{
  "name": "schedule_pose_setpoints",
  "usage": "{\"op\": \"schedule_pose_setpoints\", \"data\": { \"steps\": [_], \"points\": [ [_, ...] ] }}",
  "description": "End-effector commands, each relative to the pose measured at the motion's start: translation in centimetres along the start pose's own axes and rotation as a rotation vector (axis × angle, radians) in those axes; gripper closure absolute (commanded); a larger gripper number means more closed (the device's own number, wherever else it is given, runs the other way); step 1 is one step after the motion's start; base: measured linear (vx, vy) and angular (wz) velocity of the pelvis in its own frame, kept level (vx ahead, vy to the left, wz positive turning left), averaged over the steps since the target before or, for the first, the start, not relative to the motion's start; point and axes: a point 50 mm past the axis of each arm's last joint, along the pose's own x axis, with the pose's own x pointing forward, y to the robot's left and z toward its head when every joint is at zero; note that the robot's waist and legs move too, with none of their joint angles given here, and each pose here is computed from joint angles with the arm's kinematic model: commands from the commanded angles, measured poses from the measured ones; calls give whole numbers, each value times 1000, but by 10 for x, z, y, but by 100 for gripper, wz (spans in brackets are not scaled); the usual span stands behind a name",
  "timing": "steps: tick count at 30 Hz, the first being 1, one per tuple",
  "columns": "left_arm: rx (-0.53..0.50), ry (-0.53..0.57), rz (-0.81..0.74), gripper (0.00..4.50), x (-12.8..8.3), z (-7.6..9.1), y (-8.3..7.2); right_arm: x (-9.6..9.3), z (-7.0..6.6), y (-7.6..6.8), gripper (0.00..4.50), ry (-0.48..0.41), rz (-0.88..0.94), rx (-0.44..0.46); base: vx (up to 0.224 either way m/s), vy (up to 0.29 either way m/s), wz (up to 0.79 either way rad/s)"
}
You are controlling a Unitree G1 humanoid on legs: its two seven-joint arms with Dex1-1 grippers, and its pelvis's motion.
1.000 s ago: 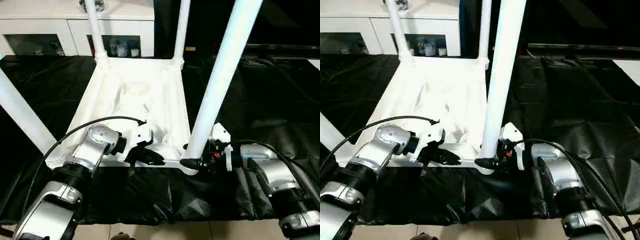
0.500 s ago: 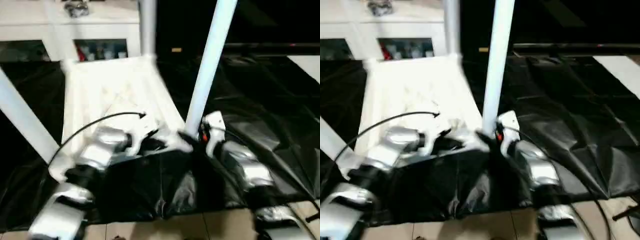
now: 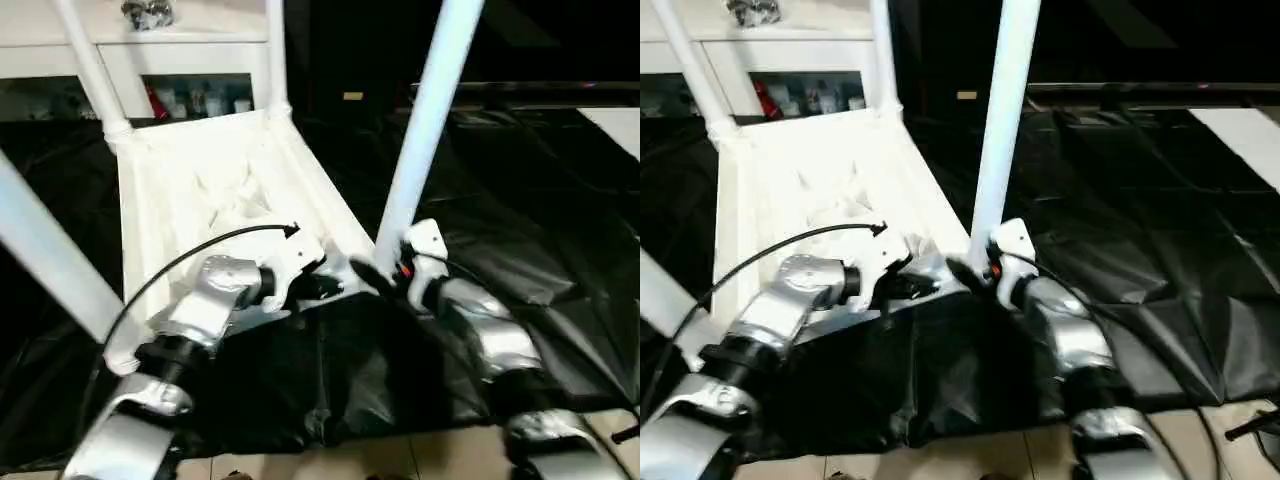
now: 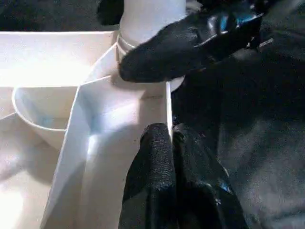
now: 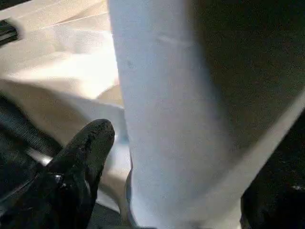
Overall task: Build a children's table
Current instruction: Rotate leg to tighten
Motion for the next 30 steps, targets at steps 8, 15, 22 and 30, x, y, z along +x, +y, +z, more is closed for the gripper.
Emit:
{"op": "schedule_pose_setpoints", "data": {
  "steps": [8, 15, 22, 30],
  "points": [
    [148, 6, -285, 450, -3, 13, -14, -22, 0, 24, 61, 112, 535, -67, 0, 0, 0],
    [162, 33, -300, 450, -8, 11, -11, -31, -1, 21, 99, 150, 604, -46, 0, 0, 0],
    [145, 20, -320, 450, -11, 7, -15, -33, -3, 29, 151, 161, 649, -27, 0, 0, 0],
    [97, -4, -238, 450, -6, 5, -14, -28, -10, 36, 190, 105, 547, 2, 0, 0, 0]
  ]
}}
